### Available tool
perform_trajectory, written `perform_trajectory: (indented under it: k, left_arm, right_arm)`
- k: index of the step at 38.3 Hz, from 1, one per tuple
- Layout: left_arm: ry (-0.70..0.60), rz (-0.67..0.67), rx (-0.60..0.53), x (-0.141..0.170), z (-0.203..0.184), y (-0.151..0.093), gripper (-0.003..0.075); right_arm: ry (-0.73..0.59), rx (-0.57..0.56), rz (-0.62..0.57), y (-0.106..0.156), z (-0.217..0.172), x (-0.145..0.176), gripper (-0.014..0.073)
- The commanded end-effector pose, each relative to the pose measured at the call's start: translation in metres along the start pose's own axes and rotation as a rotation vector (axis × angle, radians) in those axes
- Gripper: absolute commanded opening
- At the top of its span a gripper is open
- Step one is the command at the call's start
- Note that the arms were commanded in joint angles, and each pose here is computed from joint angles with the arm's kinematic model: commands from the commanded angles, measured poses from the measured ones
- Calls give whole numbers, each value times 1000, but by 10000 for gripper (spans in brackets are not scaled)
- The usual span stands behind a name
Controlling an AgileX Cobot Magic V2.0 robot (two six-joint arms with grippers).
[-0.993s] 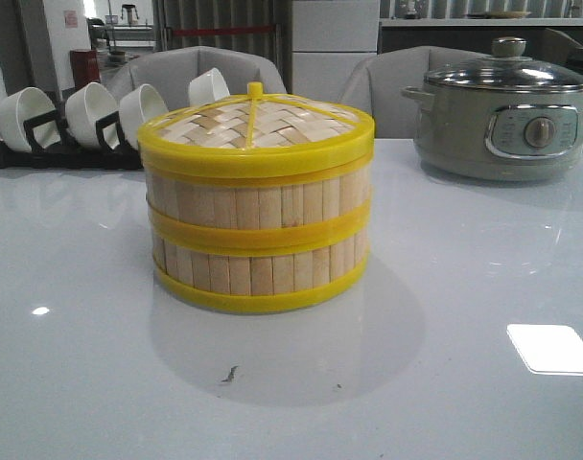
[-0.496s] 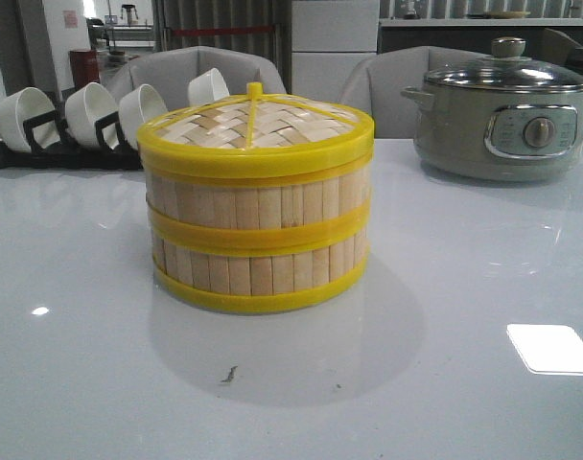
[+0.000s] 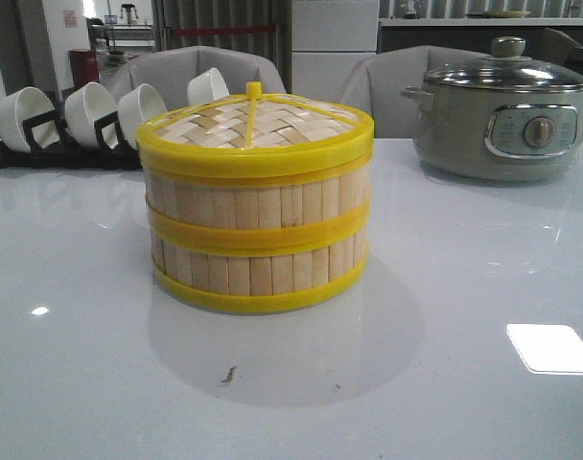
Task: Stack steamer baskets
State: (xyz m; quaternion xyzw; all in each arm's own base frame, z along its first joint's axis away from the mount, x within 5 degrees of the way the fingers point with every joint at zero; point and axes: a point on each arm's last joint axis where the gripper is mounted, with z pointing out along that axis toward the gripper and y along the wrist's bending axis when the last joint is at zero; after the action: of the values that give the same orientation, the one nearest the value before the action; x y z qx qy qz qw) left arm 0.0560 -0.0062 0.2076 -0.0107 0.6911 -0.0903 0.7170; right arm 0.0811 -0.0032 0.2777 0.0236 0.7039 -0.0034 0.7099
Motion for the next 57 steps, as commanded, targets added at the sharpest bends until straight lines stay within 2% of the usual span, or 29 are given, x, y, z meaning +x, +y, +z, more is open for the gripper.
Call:
perform_trajectory:
  k: [1, 10, 57]
  left_arm:
    - [-114, -6, 14, -10, -2, -1, 87]
    - [-114, 44, 13, -10, -2, -1, 87]
    - [-112, 44, 13, -10, -2, -1, 87]
  right_arm:
    - [-111, -8, -7, 1, 0, -18, 50]
    - [-111, -8, -7, 1, 0, -18, 50]
    - [-110, -8, -18, 1, 0, -18, 50]
